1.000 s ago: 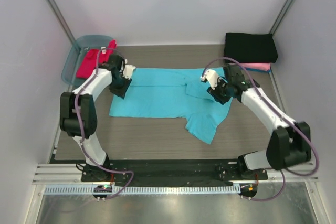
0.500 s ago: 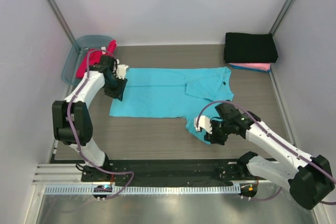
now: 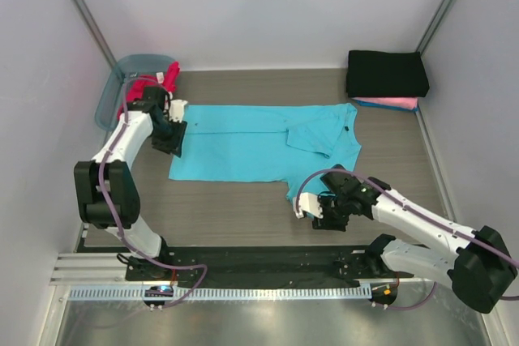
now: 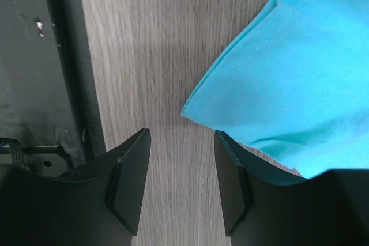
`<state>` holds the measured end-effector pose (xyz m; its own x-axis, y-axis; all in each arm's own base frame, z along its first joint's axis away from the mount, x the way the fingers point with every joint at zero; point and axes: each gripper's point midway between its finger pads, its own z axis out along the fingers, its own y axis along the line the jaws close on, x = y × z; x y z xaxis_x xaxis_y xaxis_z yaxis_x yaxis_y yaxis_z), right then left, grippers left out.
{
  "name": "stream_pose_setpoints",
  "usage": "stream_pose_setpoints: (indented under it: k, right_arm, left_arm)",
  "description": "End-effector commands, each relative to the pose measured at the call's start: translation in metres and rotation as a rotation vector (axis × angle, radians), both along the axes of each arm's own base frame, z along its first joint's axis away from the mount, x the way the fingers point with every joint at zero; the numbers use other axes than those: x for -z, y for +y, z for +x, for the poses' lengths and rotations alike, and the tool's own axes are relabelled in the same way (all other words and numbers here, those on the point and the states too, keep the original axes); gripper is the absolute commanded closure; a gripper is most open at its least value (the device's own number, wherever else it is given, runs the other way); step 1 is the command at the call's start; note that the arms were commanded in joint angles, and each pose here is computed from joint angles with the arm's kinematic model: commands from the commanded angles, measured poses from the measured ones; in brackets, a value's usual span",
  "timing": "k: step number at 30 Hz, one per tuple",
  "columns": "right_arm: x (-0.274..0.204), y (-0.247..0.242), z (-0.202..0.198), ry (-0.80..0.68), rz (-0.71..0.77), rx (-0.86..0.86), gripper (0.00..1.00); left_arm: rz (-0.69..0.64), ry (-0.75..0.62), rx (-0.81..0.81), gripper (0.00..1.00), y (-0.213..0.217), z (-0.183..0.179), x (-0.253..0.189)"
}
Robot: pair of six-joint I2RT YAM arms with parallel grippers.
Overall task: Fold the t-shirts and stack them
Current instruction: Fold the tshirt
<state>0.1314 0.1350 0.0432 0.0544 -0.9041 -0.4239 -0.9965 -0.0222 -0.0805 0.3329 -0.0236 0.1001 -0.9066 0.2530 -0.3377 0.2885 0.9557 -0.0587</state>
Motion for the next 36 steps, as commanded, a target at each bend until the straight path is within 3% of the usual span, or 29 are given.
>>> stream_pose_setpoints:
  k: [1,8,30,34,36]
  right_arm:
    - [0.005,-0.005,0.011,-0.060,-0.038,-0.004,0.47]
    - [0.009,-0.003,0.015,-0.054,-0.049,0.011,0.51]
    - [0.029,0.002,0.014,-0.010,-0.055,-0.027,0.55]
    - [0.033,-0.001,0.013,-0.002,-0.074,-0.027,0.67]
    - [0.031,0.001,0.014,-0.004,-0.067,-0.014,0.80]
  left_arm:
    - [-0.028,-0.101,0.011,0.59,0.001,0.011,-0.030]
    - [-0.079,-0.115,-0.030,0.59,-0.007,0.017,-0.031]
    - [-0.017,-0.096,-0.083,0.59,0.020,0.005,-0.013]
    - [-0.015,-0.087,-0.084,0.59,0.021,0.000,-0.009]
    - [-0.015,-0.063,-0.092,0.59,0.022,-0.007,-0.005]
